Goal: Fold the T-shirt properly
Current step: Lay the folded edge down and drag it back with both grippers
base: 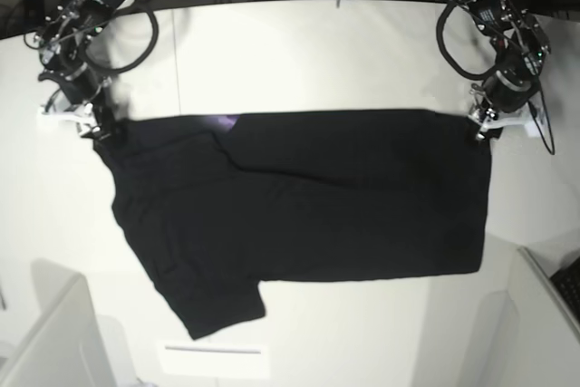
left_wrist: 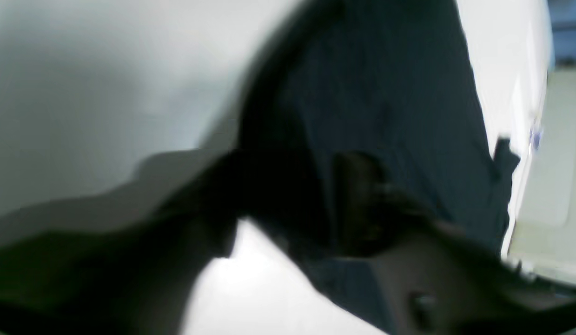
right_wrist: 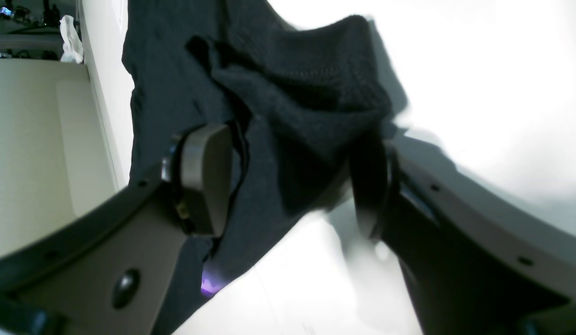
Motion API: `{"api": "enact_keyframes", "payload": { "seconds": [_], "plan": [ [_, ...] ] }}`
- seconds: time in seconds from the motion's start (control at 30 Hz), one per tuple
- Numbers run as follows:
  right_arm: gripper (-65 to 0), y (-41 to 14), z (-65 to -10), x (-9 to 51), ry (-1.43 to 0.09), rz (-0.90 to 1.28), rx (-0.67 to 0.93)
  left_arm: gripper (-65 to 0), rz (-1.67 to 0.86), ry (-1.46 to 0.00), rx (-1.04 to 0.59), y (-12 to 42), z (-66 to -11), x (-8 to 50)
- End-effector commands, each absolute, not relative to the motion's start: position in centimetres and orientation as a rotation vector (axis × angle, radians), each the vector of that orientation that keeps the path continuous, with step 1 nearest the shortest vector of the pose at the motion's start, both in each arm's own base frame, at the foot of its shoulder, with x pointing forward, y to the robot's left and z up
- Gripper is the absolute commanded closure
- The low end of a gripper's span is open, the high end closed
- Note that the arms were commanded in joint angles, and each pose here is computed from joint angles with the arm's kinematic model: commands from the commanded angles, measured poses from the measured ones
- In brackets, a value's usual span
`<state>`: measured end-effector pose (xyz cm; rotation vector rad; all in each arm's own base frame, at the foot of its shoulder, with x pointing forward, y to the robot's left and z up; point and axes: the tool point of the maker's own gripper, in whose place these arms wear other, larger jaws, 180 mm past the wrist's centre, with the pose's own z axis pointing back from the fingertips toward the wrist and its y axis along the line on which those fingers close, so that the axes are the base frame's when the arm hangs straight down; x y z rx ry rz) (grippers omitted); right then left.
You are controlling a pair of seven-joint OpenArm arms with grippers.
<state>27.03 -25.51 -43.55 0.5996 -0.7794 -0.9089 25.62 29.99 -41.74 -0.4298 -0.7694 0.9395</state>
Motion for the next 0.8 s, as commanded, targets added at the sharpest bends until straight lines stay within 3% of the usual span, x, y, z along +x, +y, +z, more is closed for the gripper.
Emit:
{"api": "enact_keyframes", "payload": {
  "seconds": [0.0,0.1,0.17,0.23,0.47,0.77],
  "plan": [
    [-35.0,-25.1,-44.5,26.6,-0.715,-0.891,0.566,-16.9,0.936,-0.781,-0.418,30.6,-41.3,25.7],
    [-18.8,-25.5,-44.3,26.9,-0.747,-0.900,0.551,0.0,0.943,-0.783,-0.427,30.6,-41.3,26.2],
    [-8.1,-25.6,-44.2,26.9,-0.754,-0.900,0.551,0.0,0.948,-0.775,-0.430,30.5,-41.6,26.0],
    [-1.5,-25.5,-44.3,26.8,-0.750,-0.900,0.555,0.0,0.948,-0.773,-0.428,30.5,-41.6,25.9],
    [0.0,-26.4,-43.5,24.7,-0.757,-0.868,0.491,0.0,0.883,-0.790,-0.340,31.4,-40.2,23.1],
    [0.0,-26.9,-43.1,18.0,-0.627,-0.845,0.423,0.0,0.791,-0.727,-0.199,32.1,-39.2,16.3]
  ]
}}
